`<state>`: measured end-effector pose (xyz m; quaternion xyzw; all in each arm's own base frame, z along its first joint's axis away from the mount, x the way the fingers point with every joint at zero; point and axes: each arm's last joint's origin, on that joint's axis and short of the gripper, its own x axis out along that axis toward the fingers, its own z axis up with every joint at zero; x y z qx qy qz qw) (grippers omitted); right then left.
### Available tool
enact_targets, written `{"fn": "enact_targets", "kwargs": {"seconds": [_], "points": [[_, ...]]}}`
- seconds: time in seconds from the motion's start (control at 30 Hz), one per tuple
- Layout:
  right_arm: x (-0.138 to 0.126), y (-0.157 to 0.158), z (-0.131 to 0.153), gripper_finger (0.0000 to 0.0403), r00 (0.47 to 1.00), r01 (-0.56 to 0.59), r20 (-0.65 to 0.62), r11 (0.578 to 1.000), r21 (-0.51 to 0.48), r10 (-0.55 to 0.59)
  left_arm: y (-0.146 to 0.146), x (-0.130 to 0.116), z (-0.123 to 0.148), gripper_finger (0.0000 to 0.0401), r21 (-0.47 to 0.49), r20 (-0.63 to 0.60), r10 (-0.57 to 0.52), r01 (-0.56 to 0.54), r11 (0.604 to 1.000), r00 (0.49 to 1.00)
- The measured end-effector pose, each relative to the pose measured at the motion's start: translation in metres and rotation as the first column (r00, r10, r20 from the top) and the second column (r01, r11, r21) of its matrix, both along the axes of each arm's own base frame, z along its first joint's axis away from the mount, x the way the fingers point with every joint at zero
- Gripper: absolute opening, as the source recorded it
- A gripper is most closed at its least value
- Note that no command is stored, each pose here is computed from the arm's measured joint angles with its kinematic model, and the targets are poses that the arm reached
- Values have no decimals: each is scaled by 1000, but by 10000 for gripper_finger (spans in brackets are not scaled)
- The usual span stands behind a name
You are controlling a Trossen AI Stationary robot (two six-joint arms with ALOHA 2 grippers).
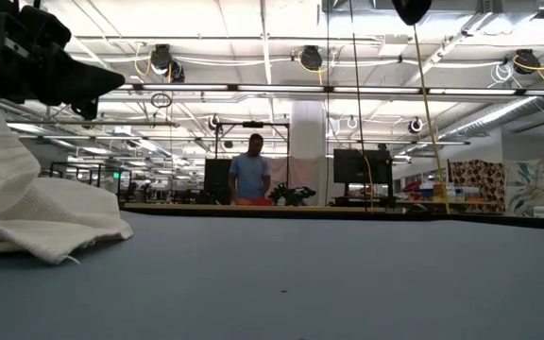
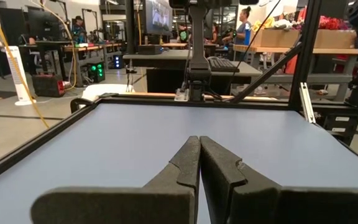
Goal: Roll towel
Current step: Fold the white towel
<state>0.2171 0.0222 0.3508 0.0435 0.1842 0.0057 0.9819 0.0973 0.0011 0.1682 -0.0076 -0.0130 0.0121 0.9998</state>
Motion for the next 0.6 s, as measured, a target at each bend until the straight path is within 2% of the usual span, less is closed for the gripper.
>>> {"fn": "enact_targets", "kwargs": {"seconds": [0.23,0.43,0.5,0.6], "points": [[17,9,-15,0,997,-43,-71,998,-36,41,0,0,0,18,-3,5,1,-1,1000,1000],[33,13,-29,0,992,-40,-122,999,-20,38,0,0,2,18,-7,25,6,-5,1000,1000],[38,14,-34,0,990,-35,-134,999,-12,33,0,0,5,18,-45,53,-7,9,999,999],[46,15,-40,0,988,-28,-150,1000,1,27,-1,-1,9,18,-149,102,-22,37,988,994]]}}
